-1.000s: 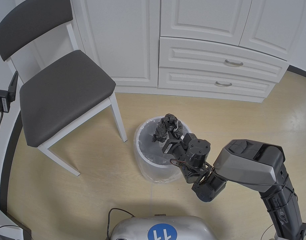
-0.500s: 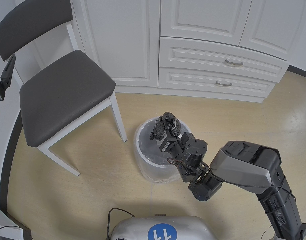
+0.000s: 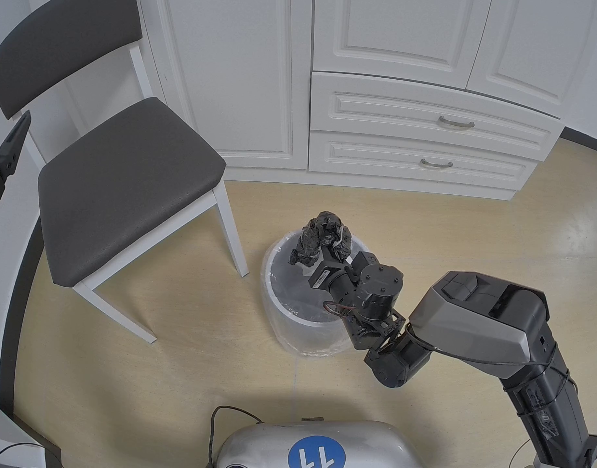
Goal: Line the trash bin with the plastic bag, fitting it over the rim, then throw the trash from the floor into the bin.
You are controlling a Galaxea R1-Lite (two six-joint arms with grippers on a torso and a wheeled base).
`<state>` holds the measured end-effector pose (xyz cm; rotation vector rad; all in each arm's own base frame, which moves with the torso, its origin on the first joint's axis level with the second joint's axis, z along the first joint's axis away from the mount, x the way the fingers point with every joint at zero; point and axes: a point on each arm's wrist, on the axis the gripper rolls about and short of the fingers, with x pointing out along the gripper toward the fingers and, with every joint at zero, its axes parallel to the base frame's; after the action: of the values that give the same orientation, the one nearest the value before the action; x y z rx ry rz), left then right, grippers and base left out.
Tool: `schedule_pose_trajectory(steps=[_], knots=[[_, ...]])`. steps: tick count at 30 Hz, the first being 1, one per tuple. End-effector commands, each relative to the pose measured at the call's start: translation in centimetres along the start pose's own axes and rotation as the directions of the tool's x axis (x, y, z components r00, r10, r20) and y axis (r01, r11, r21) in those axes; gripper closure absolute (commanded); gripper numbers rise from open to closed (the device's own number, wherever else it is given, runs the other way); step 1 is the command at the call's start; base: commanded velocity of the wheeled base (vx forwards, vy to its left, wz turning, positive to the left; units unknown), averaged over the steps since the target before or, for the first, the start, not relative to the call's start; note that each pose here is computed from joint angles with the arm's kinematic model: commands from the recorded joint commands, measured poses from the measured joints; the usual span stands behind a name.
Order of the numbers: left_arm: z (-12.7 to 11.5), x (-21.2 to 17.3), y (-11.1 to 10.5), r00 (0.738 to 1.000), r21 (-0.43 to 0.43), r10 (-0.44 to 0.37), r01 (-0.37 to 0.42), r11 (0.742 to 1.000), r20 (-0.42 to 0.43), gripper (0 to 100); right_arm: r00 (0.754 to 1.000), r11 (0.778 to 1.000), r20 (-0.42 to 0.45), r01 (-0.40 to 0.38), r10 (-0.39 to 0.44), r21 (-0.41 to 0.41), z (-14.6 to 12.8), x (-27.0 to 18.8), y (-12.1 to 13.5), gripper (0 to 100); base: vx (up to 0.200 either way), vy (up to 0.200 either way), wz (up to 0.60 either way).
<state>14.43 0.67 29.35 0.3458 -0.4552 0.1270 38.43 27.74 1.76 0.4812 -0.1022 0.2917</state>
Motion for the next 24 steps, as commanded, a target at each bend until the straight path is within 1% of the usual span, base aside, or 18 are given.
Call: schedule_pose_trajectory(steps=[1, 2, 3, 5, 6, 11, 15, 19, 20, 23, 24], knots=[[-2.2, 0.9, 1.8, 0.989, 0.204, 0.138, -0.124, 0.971, -0.056, 0, 1.000, 1.000, -0.014, -0.002, 0.002, 0.006, -1.1, 0.2, 0.0, 100, 0.000, 0.000, 0.00], [-2.2, 0.5, 1.9, 0.987, 0.228, 0.159, -0.153, 0.962, -0.011, 0, 1.000, 1.000, -0.020, -0.001, 0.001, 0.004, -1.6, 0.2, -0.1, 100, 0.000, 0.000, 0.00], [-2.1, 0.5, 1.9, 0.987, 0.228, 0.161, -0.156, 0.961, -0.004, 0, 1.000, 1.000, -0.021, -0.001, 0.001, 0.003, -1.6, 0.2, -0.2, 100, 0.000, 0.000, 0.00], [-1.6, 0.3, 2.0, 0.983, 0.224, 0.177, -0.185, 0.957, 0.059, 0, 1.000, 1.000, -0.024, 0.001, -0.001, 0.002, -1.8, 0.2, -0.3, 100, 0.000, 0.000, 0.00], [-1.4, 0.3, 2.0, 0.981, 0.218, 0.178, -0.189, 0.957, 0.073, 0, 1.000, 1.000, -0.025, 0.001, -0.001, 0.002, -1.9, 0.2, -0.3, 100, 0.000, 0.000, 0.00], [-0.8, 0.3, 2.1, 0.978, 0.159, 0.183, -0.197, 0.967, 0.103, 0, 1.000, 1.000, -0.027, 0.002, -0.002, 0.001, -2.0, 0.1, -0.3, 100, 0.000, 0.000, 0.00], [0.2, -0.7, 1.7, 0.979, 0.136, 0.151, -0.169, 0.976, 0.134, 0, 1.000, 1.000, -0.029, 0.003, -0.003, 0.000, -2.1, 0.1, -0.4, 100, 0.000, 0.000, 0.00], [-0.2, -0.2, 1.6, 0.987, 0.118, 0.133, -0.142, 0.983, 0.087, 0, 1.000, 1.000, -0.026, 0.000, 0.000, 0.004, -2.2, 0.3, -0.4, 100, 0.000, 0.000, 0.00], [-0.8, 0.2, 1.4, 0.992, 0.101, 0.119, -0.123, 0.987, 0.046, 0, 0.999, 1.000, -0.032, -0.006, 0.006, 0.007, -2.6, 0.4, -0.6, 100, 0.000, 0.000, 0.00], [-2.0, 1.4, 1.2, 0.995, 0.096, 0.099, -0.098, 0.991, -0.005, 0, 0.999, 1.000, -0.047, -0.003, 0.003, 0.002, -3.5, 0.7, -0.7, 100, 0.000, 0.000, 0.00], [-2.0, 1.4, 1.2, 0.995, 0.096, 0.099, -0.098, 0.991, -0.005, 0, 0.999, 1.000, -0.047, -0.003, 0.003, 0.002, -3.5, 0.7, -0.7, 100, 0.000, 0.000, 0.00]])
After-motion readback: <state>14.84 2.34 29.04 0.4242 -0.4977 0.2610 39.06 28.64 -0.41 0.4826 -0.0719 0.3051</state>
